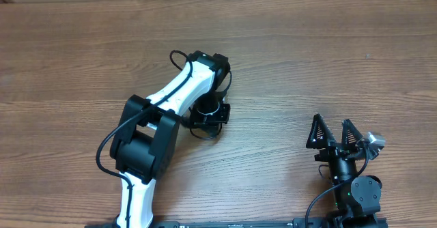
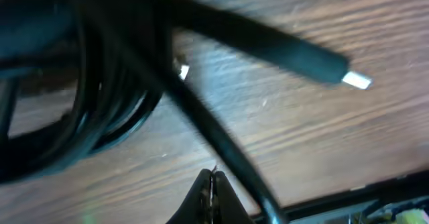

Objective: Untangle cables
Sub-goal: 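Close the left gripper on the cable coil and lift it slightly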

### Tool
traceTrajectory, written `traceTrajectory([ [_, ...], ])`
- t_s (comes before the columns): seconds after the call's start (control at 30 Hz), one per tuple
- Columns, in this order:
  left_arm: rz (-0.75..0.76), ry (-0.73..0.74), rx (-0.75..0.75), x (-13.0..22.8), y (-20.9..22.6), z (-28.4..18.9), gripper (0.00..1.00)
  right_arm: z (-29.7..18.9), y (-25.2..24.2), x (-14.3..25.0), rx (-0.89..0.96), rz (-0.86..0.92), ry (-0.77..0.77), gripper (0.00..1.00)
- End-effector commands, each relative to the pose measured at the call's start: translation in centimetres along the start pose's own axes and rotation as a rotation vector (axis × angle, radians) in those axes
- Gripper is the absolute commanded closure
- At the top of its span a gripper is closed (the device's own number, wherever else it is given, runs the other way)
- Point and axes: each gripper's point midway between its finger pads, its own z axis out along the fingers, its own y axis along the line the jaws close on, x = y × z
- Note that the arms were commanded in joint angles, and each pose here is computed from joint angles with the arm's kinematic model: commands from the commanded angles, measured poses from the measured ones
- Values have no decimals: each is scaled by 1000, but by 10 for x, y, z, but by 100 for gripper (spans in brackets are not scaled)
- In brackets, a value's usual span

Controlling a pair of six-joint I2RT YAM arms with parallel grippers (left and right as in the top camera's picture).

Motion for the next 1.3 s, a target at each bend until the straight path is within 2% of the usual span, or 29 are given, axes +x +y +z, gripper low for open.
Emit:
traceTrajectory([
  [0.0,-50,-20,-5,-6,-6,7,95,0,-2,2,1,-8,-2,0],
  [0.03,-52,-26,-4,-7,-7,8,93,0,-2,2,1,-8,-2,0],
  [0.07,-56,-39,-1,-10,-10,9,87,0,-2,2,1,-7,-2,0],
  [0.2,-37,-71,7,-16,-16,9,83,0,-2,2,1,-8,-2,0],
  [0.63,-15,-137,29,-31,-27,17,81,0,-2,2,1,-7,-2,0],
  [0.7,-1,-142,28,-31,-30,23,78,0,-2,2,1,-7,-2,0],
  [1.1,63,-166,27,-27,-45,57,84,0,-2,2,1,-7,-2,0],
  [1.2,66,-173,30,-29,-46,57,83,0,-2,2,1,-8,-2,0],
  [1.27,69,-180,33,-30,-47,56,79,0,-2,2,1,-7,-2,0],
])
